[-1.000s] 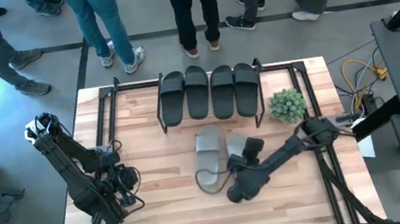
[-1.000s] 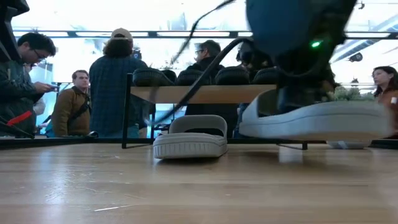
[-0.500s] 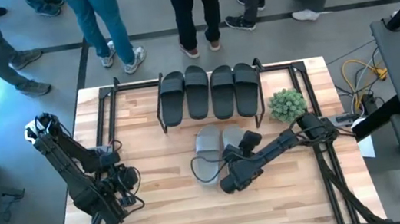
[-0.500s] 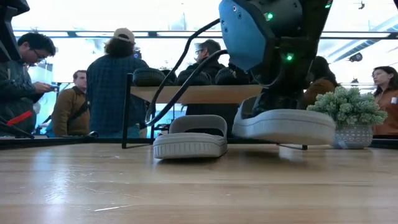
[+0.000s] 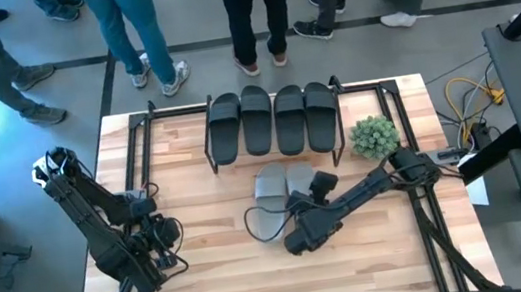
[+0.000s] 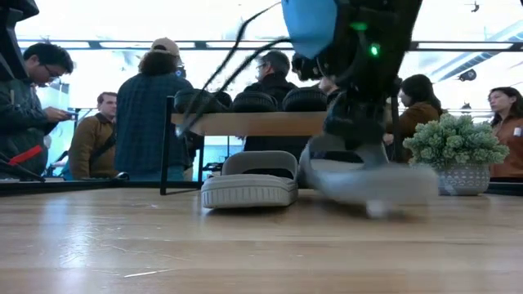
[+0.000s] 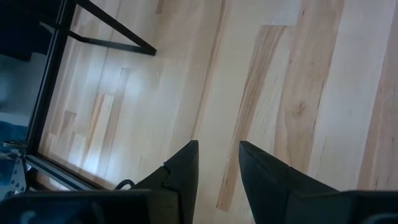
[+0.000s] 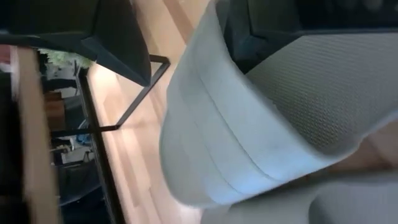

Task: Pick and place slides into the shelf
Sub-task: Prepare the gray slide

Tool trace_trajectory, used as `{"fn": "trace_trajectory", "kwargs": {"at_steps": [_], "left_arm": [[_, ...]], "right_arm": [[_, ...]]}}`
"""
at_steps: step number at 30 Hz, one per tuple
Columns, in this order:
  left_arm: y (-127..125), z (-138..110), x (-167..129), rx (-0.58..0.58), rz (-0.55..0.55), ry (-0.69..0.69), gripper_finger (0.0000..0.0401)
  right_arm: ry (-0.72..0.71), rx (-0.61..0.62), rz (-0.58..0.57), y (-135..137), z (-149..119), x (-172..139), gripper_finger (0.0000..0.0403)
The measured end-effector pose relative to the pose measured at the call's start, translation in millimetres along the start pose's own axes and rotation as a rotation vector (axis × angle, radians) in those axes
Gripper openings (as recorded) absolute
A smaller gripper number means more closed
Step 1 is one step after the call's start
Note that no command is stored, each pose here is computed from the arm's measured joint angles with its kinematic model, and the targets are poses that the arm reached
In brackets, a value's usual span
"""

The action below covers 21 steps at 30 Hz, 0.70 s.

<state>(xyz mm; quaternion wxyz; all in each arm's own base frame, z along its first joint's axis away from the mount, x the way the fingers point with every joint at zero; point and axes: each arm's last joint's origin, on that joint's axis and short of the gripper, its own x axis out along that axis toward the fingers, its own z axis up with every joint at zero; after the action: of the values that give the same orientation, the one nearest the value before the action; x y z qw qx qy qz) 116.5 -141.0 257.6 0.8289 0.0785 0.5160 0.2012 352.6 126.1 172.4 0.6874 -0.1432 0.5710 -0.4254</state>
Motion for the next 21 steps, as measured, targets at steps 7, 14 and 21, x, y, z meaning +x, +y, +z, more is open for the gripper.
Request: {"fn": "trace_trajectory", "kwargs": {"at_steps": [7,14,21], "left_arm": [[0,0,0,-0.003,-0.003,-0.002,0.01],[-1,0,0,-0.006,-0.005,-0.003,0.01],[-1,0,0,-0.006,-0.006,-0.004,0.01]], "right_arm": [[-0.025,0.002,0.014,-7,1,-15,0.0176],[0.006,-0.003,0.019,-6,-1,-11,0.0176],[0.08,-0.073,0.108,2,-3,-3,0.0184]]}}
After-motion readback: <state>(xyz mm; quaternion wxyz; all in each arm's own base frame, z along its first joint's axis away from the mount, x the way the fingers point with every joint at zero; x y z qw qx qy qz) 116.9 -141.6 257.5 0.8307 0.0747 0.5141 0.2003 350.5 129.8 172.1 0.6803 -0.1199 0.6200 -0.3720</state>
